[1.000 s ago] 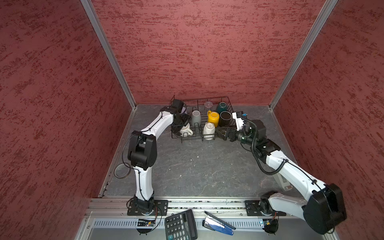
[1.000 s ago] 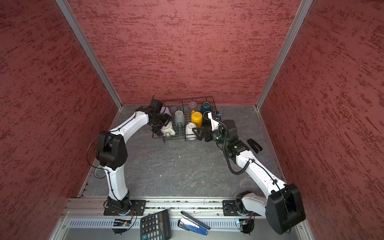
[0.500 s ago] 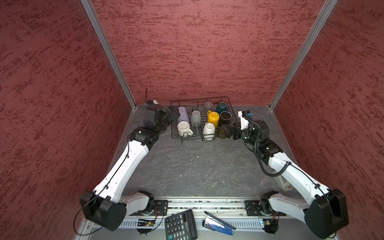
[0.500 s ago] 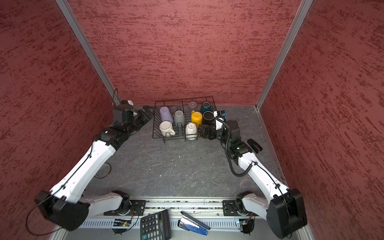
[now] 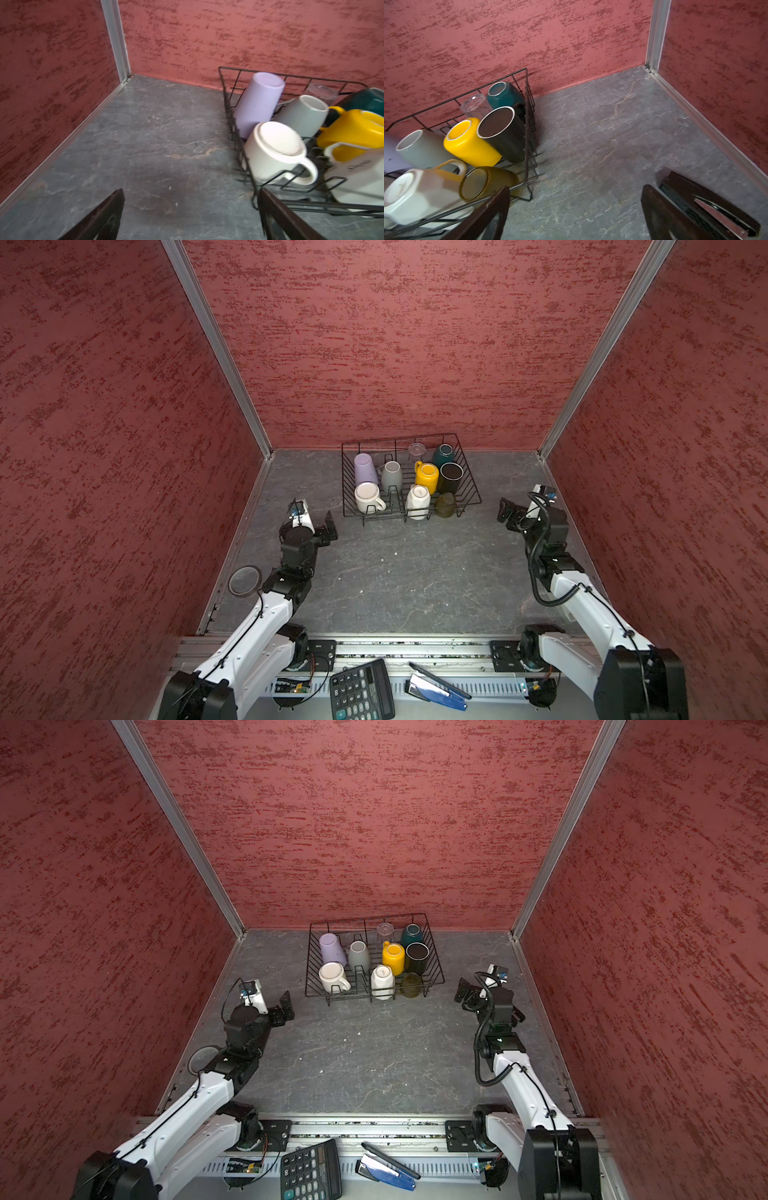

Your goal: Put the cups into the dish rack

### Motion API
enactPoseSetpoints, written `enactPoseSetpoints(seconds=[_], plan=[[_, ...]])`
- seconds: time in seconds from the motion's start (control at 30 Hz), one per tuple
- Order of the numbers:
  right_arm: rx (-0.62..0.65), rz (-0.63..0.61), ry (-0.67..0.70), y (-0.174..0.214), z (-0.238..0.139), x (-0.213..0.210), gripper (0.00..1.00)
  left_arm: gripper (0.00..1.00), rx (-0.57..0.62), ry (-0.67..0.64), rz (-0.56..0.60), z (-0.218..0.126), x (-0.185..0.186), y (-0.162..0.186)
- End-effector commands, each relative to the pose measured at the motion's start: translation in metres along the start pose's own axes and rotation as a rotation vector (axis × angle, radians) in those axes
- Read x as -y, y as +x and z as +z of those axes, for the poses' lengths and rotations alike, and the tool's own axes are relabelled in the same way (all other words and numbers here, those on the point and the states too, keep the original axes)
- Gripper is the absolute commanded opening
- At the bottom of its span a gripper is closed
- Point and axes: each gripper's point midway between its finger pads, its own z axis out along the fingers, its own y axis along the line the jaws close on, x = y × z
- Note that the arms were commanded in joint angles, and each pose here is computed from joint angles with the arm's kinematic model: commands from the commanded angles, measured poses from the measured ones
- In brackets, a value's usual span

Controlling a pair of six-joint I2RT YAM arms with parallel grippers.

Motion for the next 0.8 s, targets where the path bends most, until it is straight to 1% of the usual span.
enactPoseSetpoints(seconds=[0.0, 0.13, 0.17, 0.3, 0.37, 0.43, 0.5, 0.6, 0.7, 0.77], plan=[[0.085, -0.015, 0.101, -0.015, 0.004, 0.027, 0.99, 1.00, 0.171, 0.004, -0.041, -0.003, -0.013, -0.035], [0.142, -0.034, 0.099, -0.011, 0.008, 0.039, 0.99, 1.00, 0.148, -0.009, -0.114, -0.001, -0.040, -0.011], [0.169, -0.046, 0.105, -0.011, 0.007, 0.041, 0.99, 1.00, 0.163, -0.011, -0.123, 0.000, -0.045, -0.010], [0.254, -0.096, 0.111, -0.003, 0.003, 0.047, 0.99, 1.00, 0.135, -0.023, -0.093, 0.010, -0.051, 0.012], [0.278, -0.114, 0.102, 0.001, 0.002, 0.047, 0.99, 1.00, 0.144, -0.007, -0.100, 0.016, -0.048, 0.013], [0.300, -0.133, 0.075, 0.004, 0.003, 0.044, 0.99, 1.00, 0.165, -0.005, -0.081, 0.022, -0.047, 0.010], [0.300, -0.127, 0.036, 0.008, 0.008, 0.038, 0.99, 1.00, 0.181, 0.014, -0.047, 0.029, -0.043, 0.006], [0.297, -0.140, -0.022, 0.016, 0.015, 0.030, 0.99, 1.00, 0.187, 0.030, -0.031, 0.040, -0.037, 0.005], [0.329, -0.146, -0.036, 0.021, 0.014, 0.030, 0.99, 1.00, 0.187, 0.004, -0.012, 0.051, -0.041, 0.012], [0.319, -0.156, -0.055, 0.034, 0.015, 0.029, 0.99, 1.00, 0.199, 0.020, -0.014, 0.058, -0.039, 0.017]])
